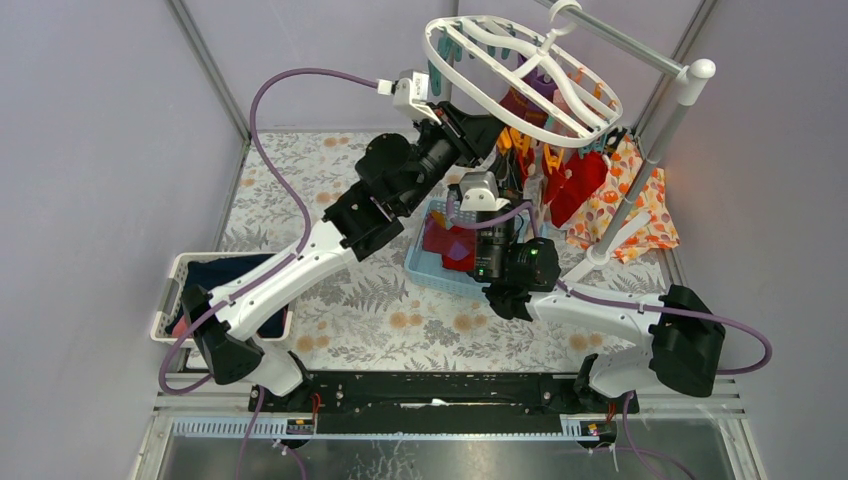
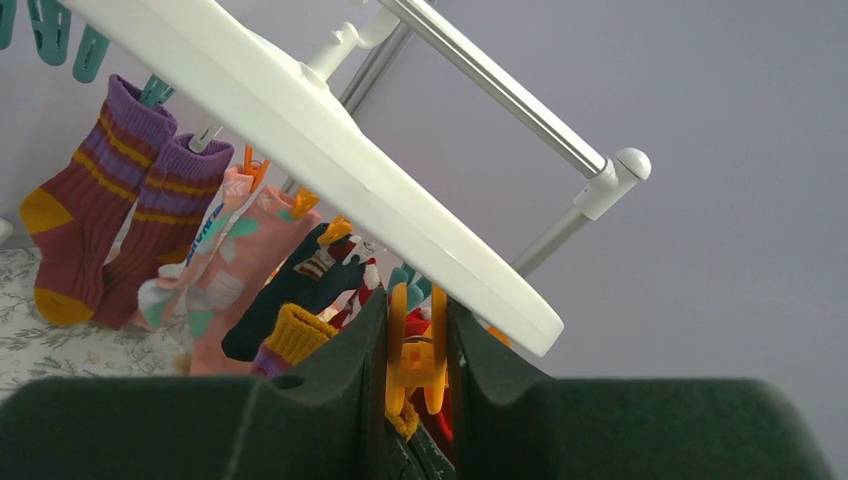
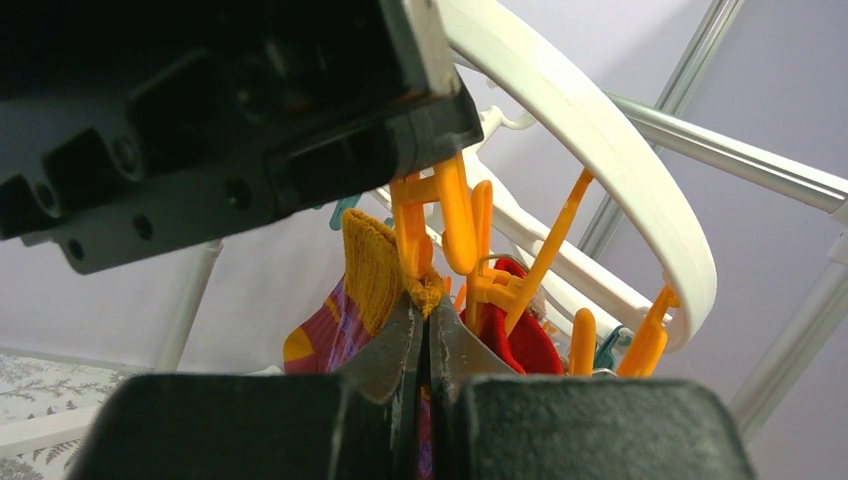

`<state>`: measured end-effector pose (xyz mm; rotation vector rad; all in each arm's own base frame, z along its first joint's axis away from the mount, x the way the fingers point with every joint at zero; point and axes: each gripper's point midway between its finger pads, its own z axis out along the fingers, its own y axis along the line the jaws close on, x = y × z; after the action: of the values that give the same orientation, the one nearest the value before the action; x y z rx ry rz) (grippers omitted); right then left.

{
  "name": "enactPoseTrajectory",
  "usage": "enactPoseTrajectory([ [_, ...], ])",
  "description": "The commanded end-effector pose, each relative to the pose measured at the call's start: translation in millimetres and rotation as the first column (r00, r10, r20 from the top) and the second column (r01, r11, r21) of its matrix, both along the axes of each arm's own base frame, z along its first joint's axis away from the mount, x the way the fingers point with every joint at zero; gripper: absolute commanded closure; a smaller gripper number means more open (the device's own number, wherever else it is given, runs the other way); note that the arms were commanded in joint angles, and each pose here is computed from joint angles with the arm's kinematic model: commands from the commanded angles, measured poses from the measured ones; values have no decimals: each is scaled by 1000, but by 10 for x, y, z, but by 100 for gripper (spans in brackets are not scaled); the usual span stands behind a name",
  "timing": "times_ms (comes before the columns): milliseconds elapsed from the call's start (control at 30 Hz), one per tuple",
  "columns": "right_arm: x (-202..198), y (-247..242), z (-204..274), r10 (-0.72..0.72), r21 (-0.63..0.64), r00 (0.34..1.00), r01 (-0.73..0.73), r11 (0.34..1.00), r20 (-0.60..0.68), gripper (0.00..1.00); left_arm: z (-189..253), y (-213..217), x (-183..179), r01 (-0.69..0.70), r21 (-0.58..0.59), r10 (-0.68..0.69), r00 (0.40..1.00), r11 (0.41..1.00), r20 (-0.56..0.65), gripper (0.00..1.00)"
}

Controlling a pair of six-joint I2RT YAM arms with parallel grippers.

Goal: Clip the socks to the hanger
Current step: Clamp the sock onto the hanger.

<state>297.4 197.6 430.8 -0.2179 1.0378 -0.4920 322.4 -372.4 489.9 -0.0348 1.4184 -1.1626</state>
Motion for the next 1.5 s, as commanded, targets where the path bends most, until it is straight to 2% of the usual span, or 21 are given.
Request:
enactPoseTrajectory([
  [0,-210,-408,414,-14,257,989,-24,966,144,100,-109,5,82,-70,23,69,998,997,10,97],
  [233,-209,-374,448,-6,261,988,-34,965,153,100,-174,-45,69,-82,12,82,996,997,22,98],
  [667,-206,-94,327,42,212,990,-69,975,131,100,-24,-96,-17,-65,-64,68,996,996,49,98],
  [1133,-327,-323,438,24,244,989,-59,968,144,100,-141,-33,-37,-100,-5,100,994,995,53,98],
  [1467,-301,-313,253,29,236,994,-53,970,105,100,66,4,-41,-116,-6,116,988,993,104,98],
])
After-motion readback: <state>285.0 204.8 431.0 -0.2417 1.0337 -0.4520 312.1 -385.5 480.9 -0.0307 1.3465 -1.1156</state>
